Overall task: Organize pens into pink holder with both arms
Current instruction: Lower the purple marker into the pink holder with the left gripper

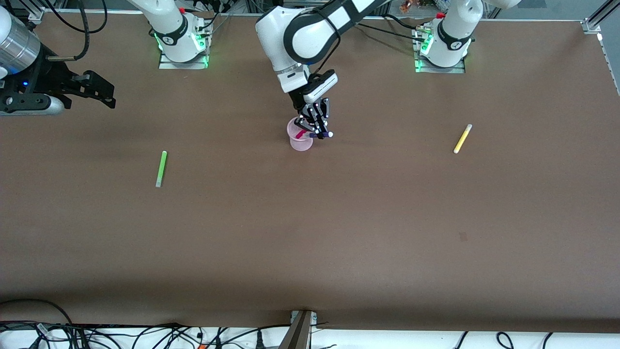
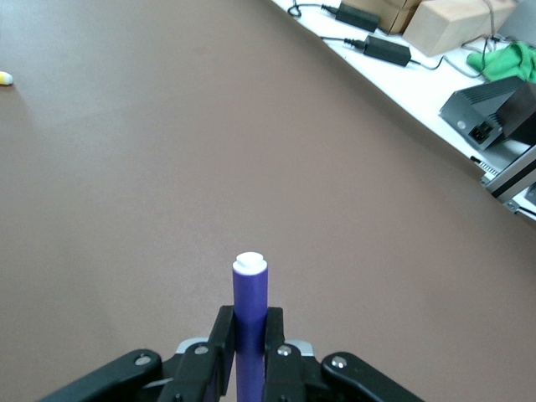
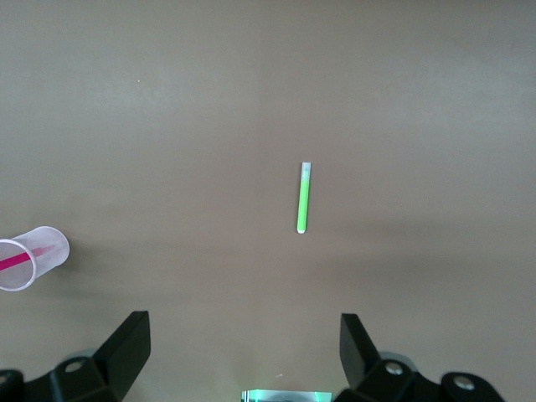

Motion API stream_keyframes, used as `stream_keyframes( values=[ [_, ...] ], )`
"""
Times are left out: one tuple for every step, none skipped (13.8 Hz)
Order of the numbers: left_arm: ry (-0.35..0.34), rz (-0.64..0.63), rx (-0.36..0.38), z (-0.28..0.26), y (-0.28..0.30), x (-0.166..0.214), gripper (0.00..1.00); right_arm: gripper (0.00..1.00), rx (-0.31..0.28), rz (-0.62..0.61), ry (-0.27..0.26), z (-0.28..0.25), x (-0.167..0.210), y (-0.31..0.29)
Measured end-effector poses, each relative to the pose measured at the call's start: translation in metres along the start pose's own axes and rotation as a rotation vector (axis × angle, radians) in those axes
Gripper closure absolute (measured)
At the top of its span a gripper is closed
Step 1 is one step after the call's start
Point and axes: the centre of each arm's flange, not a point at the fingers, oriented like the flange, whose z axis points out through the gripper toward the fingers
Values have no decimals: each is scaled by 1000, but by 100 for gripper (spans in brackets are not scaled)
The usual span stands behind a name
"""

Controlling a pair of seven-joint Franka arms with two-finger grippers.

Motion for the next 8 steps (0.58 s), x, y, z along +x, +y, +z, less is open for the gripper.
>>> stream_keyframes(
  values=[
    [9,0,-7,-2,-2,-7,82,0,0,-3,2,-1,0,-1],
    [11,1,-10,-3,-2,-12,82,0,0,-5,5,-2,0,-2],
    [8,2,-12,-4,-1,-16,82,0,1,-5,8,-3,0,-2],
    [4,3,-14,-5,0,-19,82,0,1,-6,10,-4,0,-3],
    [2,7,-16,-7,-1,-24,82,0,1,-7,10,-5,0,-3],
    [4,15,-15,-8,-3,-29,82,0,1,-8,11,-5,0,-4],
    [11,24,-11,-8,-6,-34,82,0,1,-10,13,-5,0,-5],
    [14,32,-9,-8,-9,-39,82,0,1,-15,14,-5,0,-8]
  ],
)
